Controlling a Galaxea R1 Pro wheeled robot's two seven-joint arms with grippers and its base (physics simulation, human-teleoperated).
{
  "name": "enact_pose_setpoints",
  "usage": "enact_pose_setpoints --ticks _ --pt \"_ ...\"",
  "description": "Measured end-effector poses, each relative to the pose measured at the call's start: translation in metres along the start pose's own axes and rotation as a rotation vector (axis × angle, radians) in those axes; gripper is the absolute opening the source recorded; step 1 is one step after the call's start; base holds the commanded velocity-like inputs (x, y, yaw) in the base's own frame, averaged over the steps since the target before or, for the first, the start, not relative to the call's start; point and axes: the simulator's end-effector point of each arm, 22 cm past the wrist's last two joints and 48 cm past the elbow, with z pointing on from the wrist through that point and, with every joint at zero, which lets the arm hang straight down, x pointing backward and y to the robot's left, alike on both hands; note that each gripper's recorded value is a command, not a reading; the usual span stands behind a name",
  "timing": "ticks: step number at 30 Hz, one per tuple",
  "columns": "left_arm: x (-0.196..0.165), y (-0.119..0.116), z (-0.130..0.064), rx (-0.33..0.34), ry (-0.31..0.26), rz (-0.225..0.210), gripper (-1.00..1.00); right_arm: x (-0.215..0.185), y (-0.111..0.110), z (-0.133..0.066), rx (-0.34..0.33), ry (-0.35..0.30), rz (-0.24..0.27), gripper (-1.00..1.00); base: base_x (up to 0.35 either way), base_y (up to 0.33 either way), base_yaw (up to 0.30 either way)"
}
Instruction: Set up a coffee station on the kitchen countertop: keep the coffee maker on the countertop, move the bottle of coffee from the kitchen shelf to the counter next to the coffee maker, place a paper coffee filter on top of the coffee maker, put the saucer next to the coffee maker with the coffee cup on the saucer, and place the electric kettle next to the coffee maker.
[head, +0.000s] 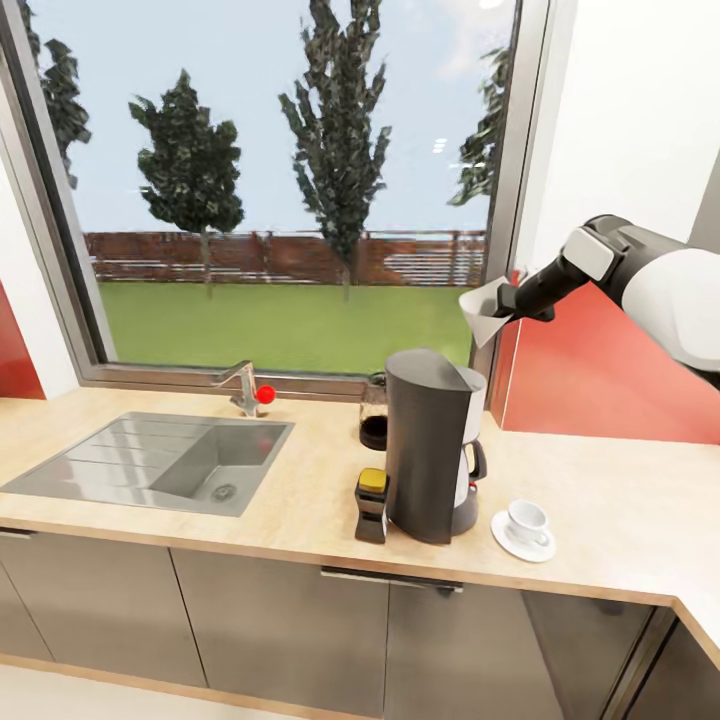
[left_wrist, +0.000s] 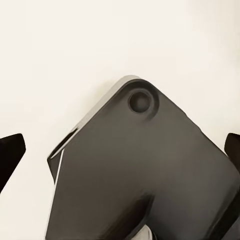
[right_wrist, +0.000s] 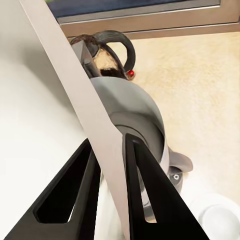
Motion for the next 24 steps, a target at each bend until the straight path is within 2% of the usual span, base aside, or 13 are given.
enact_pose_setpoints --ticks 24 --pt "0.002 -0.005 0.023 0.0 0.0 -0.001 1.0 0.014 -0.002 0.024 -0.001 0.008 -0.007 -1.0 0.0 0.0 0.0"
